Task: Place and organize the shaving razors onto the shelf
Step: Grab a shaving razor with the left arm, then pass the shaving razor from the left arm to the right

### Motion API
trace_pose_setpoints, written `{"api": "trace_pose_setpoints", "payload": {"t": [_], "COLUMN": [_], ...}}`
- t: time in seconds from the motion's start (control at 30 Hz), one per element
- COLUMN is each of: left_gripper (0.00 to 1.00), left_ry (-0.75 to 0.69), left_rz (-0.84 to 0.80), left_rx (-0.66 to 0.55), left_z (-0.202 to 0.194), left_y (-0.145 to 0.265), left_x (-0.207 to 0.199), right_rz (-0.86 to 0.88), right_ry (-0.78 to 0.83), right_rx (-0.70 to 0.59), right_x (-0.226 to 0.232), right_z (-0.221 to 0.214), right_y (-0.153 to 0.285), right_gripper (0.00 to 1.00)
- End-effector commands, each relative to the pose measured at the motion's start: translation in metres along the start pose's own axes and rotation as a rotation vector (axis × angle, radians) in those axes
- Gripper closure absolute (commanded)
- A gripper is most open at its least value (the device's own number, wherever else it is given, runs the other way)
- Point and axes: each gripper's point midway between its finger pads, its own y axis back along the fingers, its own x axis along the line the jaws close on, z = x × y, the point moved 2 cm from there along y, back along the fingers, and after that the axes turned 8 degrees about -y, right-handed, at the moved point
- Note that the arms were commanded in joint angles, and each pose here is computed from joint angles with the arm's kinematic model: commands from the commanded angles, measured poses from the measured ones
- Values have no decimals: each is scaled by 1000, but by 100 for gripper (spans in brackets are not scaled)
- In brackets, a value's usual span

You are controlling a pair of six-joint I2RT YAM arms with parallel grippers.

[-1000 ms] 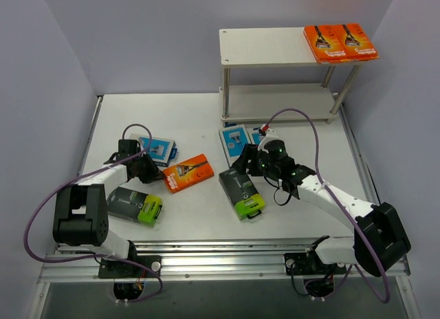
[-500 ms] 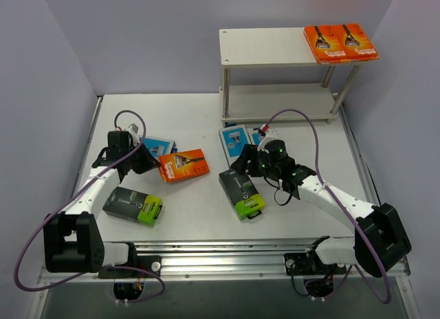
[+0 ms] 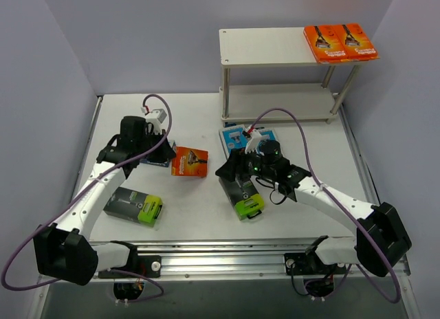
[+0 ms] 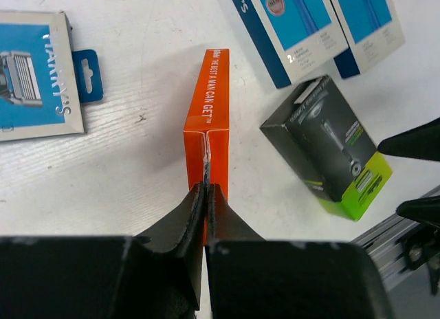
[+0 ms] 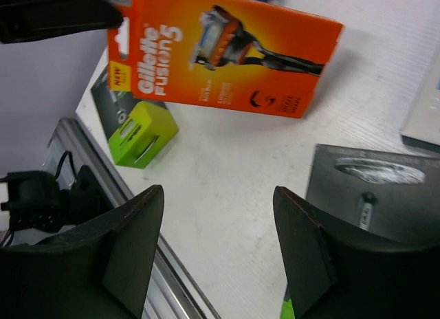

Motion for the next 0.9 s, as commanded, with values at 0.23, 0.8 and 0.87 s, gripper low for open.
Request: {"api": "trace_pose_setpoints", "payload": {"t": [0.23,0.8,0.87], "left_gripper": [98,98,98], "left_ry": [-386,-665,-683], "left_rz": [-86,-453,-488], "left_rx": [12,-138,-142], "left_z": [22,21,18], "left_y": [42,127,134], "left_x": [-54,-137,-143], "right_rz": [326,494,495], "right_ry": [346,651,678], "right_rx": [-32,-58,-59], "right_x": [69,103,105], "right_z": [29,38,41], "right_y": [16,49,50], "right_gripper": [40,39,37]}}
